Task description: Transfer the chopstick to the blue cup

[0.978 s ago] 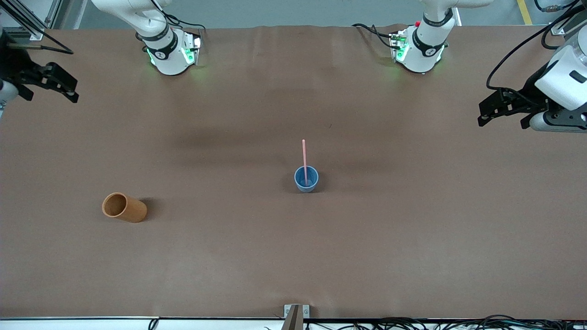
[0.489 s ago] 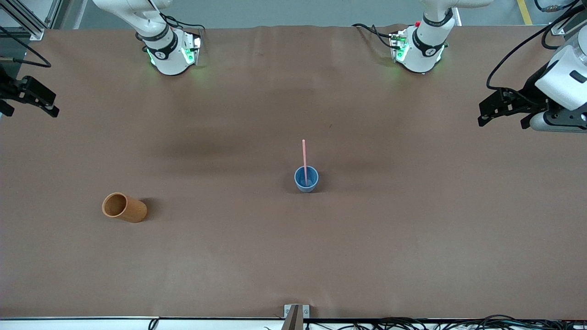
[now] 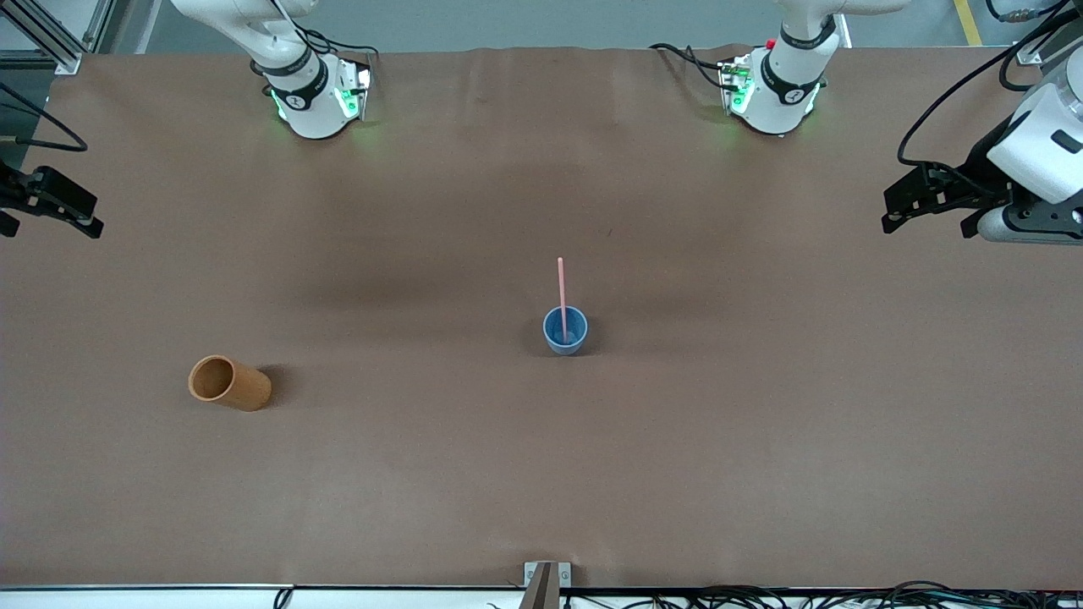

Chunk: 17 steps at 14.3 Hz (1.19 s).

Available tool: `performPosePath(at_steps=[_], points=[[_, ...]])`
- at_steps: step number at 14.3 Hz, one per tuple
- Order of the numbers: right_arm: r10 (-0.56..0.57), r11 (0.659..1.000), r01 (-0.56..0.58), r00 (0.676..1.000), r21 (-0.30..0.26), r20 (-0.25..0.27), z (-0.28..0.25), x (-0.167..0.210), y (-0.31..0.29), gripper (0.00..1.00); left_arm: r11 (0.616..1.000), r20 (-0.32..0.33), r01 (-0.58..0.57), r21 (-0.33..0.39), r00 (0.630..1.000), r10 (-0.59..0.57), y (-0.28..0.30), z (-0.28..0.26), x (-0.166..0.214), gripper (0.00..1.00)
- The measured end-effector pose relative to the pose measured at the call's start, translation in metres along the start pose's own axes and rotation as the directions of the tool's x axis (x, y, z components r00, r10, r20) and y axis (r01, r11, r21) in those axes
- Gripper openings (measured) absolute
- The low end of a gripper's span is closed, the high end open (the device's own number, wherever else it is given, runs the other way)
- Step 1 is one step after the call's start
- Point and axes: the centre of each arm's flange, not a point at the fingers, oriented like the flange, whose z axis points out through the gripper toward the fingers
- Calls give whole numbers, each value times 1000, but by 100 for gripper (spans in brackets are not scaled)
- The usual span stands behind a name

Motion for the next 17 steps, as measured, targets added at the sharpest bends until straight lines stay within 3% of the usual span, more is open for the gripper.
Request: performPosePath(at_steps=[17], points=[[-27,1000,27,999,9,42,8,-5,-3,100,1000,0,-1,0,1000,1,0,0,0,100]])
